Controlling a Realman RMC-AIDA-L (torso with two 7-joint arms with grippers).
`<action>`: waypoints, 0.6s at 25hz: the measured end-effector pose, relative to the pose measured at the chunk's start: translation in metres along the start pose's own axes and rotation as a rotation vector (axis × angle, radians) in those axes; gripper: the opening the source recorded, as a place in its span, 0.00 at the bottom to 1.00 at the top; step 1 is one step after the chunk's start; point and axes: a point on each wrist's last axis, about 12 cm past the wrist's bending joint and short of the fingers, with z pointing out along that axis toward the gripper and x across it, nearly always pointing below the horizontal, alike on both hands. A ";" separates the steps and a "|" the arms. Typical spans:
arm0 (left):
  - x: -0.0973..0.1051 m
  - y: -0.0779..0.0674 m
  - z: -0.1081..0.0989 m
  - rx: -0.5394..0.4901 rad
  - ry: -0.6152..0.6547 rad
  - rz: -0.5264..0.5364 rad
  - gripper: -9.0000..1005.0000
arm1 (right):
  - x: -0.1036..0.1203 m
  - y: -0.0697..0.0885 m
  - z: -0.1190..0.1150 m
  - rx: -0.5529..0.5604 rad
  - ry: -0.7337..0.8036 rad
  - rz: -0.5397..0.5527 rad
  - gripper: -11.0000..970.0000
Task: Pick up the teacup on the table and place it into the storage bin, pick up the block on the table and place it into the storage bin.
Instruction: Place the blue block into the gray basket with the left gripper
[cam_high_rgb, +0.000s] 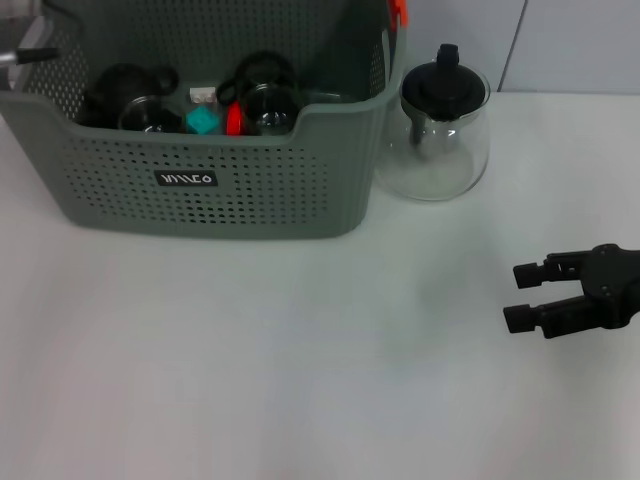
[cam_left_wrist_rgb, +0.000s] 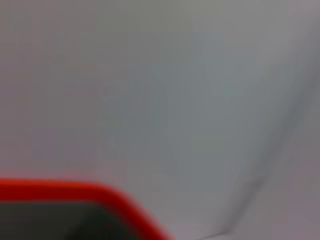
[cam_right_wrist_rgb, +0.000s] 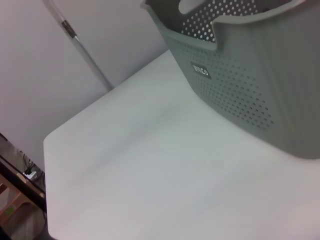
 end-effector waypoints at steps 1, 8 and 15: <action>0.000 0.006 0.007 -0.045 0.017 -0.001 0.48 | 0.000 0.000 0.001 0.000 -0.001 0.001 0.97; 0.014 0.033 0.065 -0.319 0.222 0.011 0.51 | -0.002 0.001 0.005 -0.006 -0.006 0.000 0.97; 0.015 0.030 0.080 -0.361 0.219 0.040 0.53 | -0.002 0.001 0.005 -0.006 -0.005 -0.004 0.97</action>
